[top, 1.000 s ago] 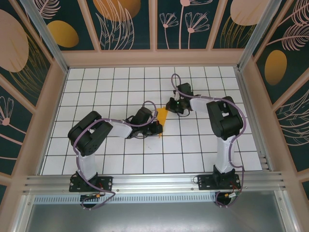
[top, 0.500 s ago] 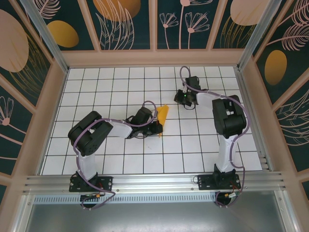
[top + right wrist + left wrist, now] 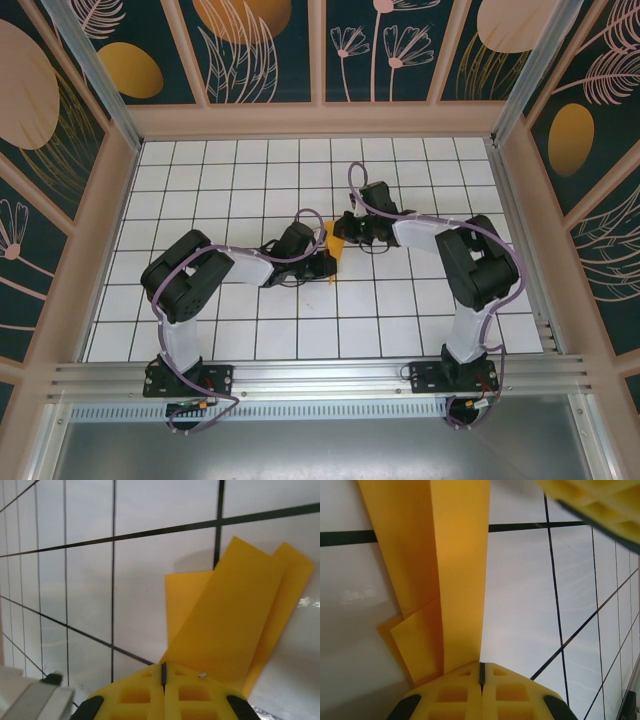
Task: Fold a paper plane with a square sheet of paper (fold left side to right side)
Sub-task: Fold the wing for the fifth time at the center of the table.
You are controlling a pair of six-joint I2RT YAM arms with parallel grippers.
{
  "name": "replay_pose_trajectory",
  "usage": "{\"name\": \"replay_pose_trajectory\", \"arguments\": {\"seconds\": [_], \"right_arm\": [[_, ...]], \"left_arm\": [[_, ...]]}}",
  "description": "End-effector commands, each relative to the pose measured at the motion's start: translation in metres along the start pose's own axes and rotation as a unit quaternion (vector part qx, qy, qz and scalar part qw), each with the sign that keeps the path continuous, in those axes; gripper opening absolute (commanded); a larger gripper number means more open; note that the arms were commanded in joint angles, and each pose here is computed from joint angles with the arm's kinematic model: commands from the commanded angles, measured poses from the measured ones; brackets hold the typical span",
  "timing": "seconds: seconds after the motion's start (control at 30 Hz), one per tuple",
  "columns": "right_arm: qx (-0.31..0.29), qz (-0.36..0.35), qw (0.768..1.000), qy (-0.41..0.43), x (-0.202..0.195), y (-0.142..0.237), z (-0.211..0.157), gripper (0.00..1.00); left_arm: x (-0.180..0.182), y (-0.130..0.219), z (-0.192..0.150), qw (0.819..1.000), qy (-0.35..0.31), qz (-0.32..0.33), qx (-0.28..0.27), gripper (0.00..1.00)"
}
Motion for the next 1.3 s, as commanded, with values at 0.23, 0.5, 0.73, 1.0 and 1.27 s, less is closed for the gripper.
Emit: {"name": "replay_pose_trajectory", "arguments": {"seconds": [0.23,0.5,0.73,1.0,1.27], "right_arm": [[0.008,-0.064,0.998,-0.027,-0.035,-0.024,-0.002,0.05],[0.022,-0.075,0.996,-0.041,-0.049,-0.025,-0.016,0.05],[0.024,-0.071,0.996,-0.040,-0.046,-0.025,-0.017,0.04],[0.028,-0.075,0.996,-0.043,-0.048,-0.025,-0.020,0.04],[0.032,-0.085,0.995,-0.043,-0.051,-0.025,-0.022,0.04]], "left_arm": [[0.044,0.001,-0.036,0.995,0.026,0.080,0.055,0.10],[-0.006,0.019,-0.023,0.999,-0.007,-0.015,0.037,0.17],[-0.035,0.025,-0.015,0.997,-0.030,-0.060,0.039,0.13],[-0.037,0.013,-0.019,0.995,-0.033,-0.065,0.066,0.13],[-0.008,0.003,-0.022,0.998,-0.025,0.001,0.064,0.13]]}}
Point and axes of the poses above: each hand's point on the last joint's axis, 136 mm out from that joint toward the fingers, its own y axis back along the fingers, its own x axis along the line the jaws close on, z = x × y, the point moved 4 cm from there along y, back along the fingers, and after that the axes turned 7 degrees about y, right-handed, at the moved point
